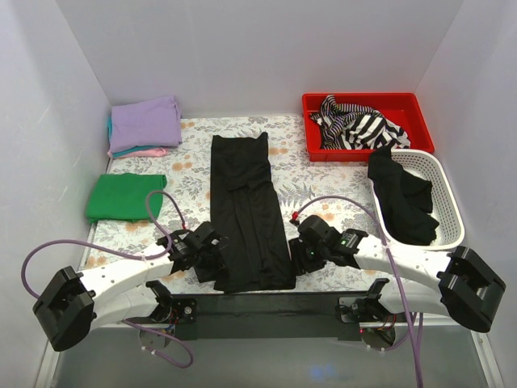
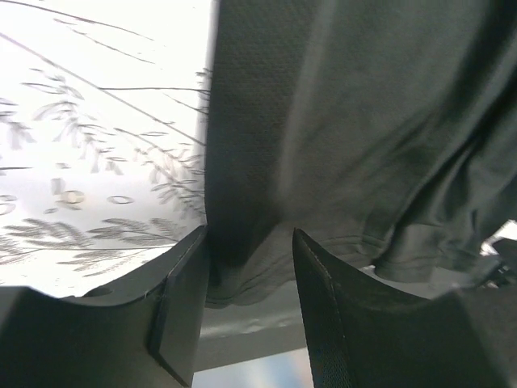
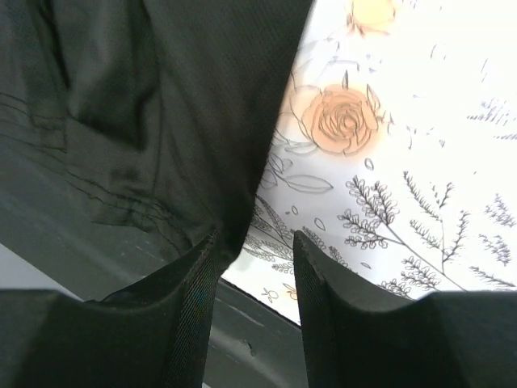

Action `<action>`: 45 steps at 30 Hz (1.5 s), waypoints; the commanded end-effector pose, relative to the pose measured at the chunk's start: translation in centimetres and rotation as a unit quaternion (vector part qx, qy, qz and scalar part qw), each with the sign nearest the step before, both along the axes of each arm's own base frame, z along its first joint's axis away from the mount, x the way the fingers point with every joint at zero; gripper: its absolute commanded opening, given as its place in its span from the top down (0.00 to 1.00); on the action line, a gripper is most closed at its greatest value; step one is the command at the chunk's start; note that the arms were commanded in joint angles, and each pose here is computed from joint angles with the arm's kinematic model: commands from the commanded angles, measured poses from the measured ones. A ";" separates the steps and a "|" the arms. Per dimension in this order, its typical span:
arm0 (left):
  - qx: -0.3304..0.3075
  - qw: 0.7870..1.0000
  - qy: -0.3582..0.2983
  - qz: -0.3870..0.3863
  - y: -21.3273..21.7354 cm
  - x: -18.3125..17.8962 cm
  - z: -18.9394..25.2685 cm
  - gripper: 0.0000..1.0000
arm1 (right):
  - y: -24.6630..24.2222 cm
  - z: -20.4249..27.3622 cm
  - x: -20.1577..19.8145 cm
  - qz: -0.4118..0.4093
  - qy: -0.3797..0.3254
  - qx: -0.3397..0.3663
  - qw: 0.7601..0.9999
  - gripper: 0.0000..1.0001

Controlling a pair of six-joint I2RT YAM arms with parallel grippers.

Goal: Fold and stack the t-shirts
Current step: Fold the tshirt

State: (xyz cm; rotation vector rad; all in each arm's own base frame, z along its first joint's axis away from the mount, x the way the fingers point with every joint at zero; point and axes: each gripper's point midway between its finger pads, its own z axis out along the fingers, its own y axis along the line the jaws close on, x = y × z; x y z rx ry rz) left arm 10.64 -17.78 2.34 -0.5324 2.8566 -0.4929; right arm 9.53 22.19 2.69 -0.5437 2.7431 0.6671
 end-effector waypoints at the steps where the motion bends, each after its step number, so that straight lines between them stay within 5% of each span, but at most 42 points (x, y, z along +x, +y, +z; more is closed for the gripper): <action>1: 0.031 0.999 -0.021 0.007 1.1 0.7 0.7 0.57 | 1.9 2.8 2.1 0.011 -0.048 0.022 0.999 0.52; 9: 0.025 1.000 0.002 0.001 0.5 0.0 0.1 0.56 | 3.7 1.2 1.0 0.042 0.001 0.018 0.999 0.50; 12: 0.017 1.000 0.004 0.004 0.7 -0.5 -0.1 0.46 | 3.0 0.5 0.5 0.041 0.002 0.013 0.999 0.50; 15: 0.017 1.000 0.011 0.005 1.0 -0.9 -0.5 0.51 | 2.4 1.0 0.6 0.032 -0.012 0.018 0.999 0.49; 23: 0.020 0.999 0.045 0.000 1.6 -2.8 -1.6 0.15 | 1.3 0.7 -0.9 0.026 0.000 0.039 0.999 0.41; 31: -0.003 0.998 0.062 -0.007 1.0 -3.7 -2.2 0.14 | 2.1 0.1 -1.3 0.031 0.009 0.063 0.998 0.41; 37: 0.015 1.000 -0.010 0.014 1.3 -0.8 0.6 0.24 | 2.7 5.1 5.9 -0.006 -0.153 0.038 0.988 0.38; 43: 0.011 0.993 -0.108 0.047 1.2 3.0 6.1 0.24 | 4.0 9.5 16.7 -0.022 -0.241 0.003 0.970 0.36; 45: 0.022 0.991 -0.122 0.040 1.1 3.7 6.5 0.24 | 3.5 7.2 20.9 -0.027 -0.243 -0.038 0.969 0.35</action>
